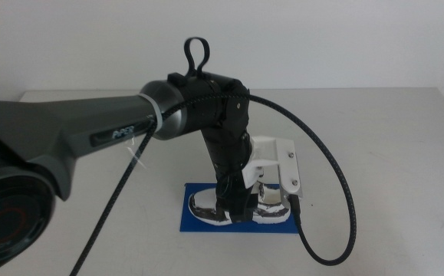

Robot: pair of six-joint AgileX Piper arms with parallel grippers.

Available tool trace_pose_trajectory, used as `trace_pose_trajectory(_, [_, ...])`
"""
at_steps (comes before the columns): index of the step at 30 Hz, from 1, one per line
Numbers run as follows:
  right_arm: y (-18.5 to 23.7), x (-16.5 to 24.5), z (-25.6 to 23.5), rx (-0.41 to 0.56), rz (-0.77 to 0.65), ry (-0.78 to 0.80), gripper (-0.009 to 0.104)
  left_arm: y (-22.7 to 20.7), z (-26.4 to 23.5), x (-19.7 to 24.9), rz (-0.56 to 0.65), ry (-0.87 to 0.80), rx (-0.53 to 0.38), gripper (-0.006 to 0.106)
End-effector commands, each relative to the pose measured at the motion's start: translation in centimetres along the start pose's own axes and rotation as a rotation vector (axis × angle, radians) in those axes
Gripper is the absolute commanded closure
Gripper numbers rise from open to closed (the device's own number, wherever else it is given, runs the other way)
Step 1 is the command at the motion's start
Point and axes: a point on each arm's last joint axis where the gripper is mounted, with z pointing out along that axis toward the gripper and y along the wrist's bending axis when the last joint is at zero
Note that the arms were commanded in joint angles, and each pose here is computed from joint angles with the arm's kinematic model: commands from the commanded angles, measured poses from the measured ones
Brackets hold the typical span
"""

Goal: Use one arm to grab the shoe from the table and place it on the mat.

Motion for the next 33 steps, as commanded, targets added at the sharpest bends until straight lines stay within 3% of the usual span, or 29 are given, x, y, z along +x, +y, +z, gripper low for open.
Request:
trace_pose_trajectory(1, [-0.08, -1.13, -0.27, 0.012, -0.021, -0.109, 0.029, 0.38, -2.90, -1.07, -0.003, -0.076, -0.061, 0.102])
trace_pose_trajectory(10, [-0.08, -1.13, -0.27, 0.012, -0.021, -0.109, 0.029, 0.61, -2.78, -0.71, 0.006, -0.069, -0.059, 0.101])
trace_pose_trajectory(15, [-0.08, -1.13, -0.27, 0.012, -0.021, -0.109, 0.029, 0.79, -2.84, -0.44, -0.009, -0.073, -0.054, 0.093])
trace_pose_trajectory(20, [-0.08, -1.13, -0.27, 0.012, -0.021, -0.109, 0.029, 0.77, -2.85, -0.36, -0.009, -0.069, -0.048, 0.070])
trace_pose_trajectory(22, [-0.08, -1.13, -0.27, 0.012, -0.021, -0.109, 0.029, 0.77, -2.85, -0.34, 0.004, -0.066, -0.049, 0.049])
trace_pose_trajectory(27, [-0.08, -1.13, -0.27, 0.012, -0.021, -0.109, 0.029, 0.79, -2.85, -0.34, 0.009, -0.067, -0.050, 0.011])
trace_pose_trajectory(28, [-0.08, -1.13, -0.27, 0.012, -0.021, -0.109, 0.029, 0.77, -2.85, -0.33, 0.010, -0.066, -0.048, 0.007])
trace_pose_trajectory(33, [-0.08, -1.13, -0.27, 0.012, -0.021, -0.109, 0.029, 0.65, -3.05, -0.28, 0.012, -0.061, -0.041, 0.007])
